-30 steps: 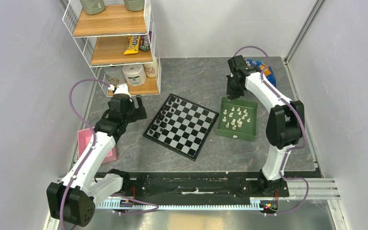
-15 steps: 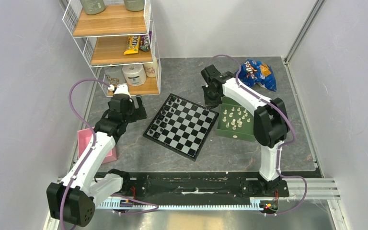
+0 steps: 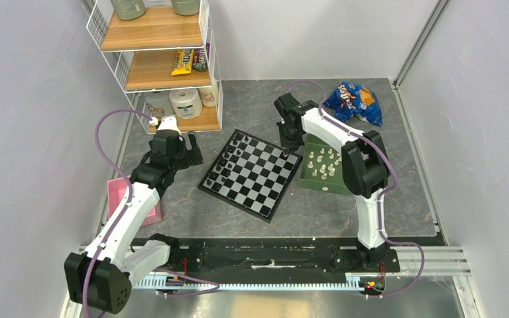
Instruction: Set up the chess pieces on the board
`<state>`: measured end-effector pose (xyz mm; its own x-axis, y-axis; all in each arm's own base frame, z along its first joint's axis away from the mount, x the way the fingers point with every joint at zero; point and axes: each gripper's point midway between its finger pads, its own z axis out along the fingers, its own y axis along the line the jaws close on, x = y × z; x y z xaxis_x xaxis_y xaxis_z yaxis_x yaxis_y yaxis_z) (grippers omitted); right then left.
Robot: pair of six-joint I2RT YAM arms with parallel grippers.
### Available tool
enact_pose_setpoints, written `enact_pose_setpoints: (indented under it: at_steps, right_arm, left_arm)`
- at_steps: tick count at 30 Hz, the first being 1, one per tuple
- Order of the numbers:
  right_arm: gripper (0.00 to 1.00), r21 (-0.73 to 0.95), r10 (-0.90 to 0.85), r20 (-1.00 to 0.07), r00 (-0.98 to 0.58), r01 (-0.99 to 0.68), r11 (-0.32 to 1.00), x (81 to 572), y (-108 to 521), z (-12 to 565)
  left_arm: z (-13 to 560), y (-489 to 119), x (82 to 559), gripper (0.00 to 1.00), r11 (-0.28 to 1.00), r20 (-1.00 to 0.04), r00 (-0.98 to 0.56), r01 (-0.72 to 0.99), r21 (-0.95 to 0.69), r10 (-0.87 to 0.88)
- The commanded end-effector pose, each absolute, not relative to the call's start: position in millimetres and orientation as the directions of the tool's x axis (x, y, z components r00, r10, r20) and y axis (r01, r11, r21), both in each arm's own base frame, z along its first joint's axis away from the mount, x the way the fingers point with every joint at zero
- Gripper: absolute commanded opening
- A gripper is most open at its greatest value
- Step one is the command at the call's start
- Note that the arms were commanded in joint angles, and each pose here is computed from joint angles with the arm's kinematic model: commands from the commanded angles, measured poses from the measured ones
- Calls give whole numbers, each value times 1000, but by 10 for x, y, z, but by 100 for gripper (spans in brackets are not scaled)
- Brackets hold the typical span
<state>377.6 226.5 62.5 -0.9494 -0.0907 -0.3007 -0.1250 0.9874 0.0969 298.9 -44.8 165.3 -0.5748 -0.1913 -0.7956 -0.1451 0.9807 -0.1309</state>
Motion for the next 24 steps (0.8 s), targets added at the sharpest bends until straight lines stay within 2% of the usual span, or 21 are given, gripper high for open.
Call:
enact_pose_setpoints:
  at_steps: [1,8,11,14,24]
  right_arm:
    - [13,112,-96,-321,-942,-138,984,3879,2378,627]
    - [18,111,-101,-308,-946,-142,984,3892,2394,551]
    - [25,116,-104,-304,-947,-146,982,3879,2401,549]
    - [27,124,-106,-307,-946,-150,981,3879,2415,571]
    - [49,140,-97,-347,-933,-154,978,3896,2425,782]
  left_arm:
    - [1870,-453,3075,98,980,-828,-525,-133,-146,-195]
    - [1874,-443,3071,98,980,-830,-522,-136,-143,-194]
    - [1876,-441,3068,98,980,-831,-522,-137,-143,-194]
    - [1875,-442,3070,98,980,-830,-523,-137,-143,-194]
    - [1876,-450,3066,98,981,-830,-522,-132,-145,-194]
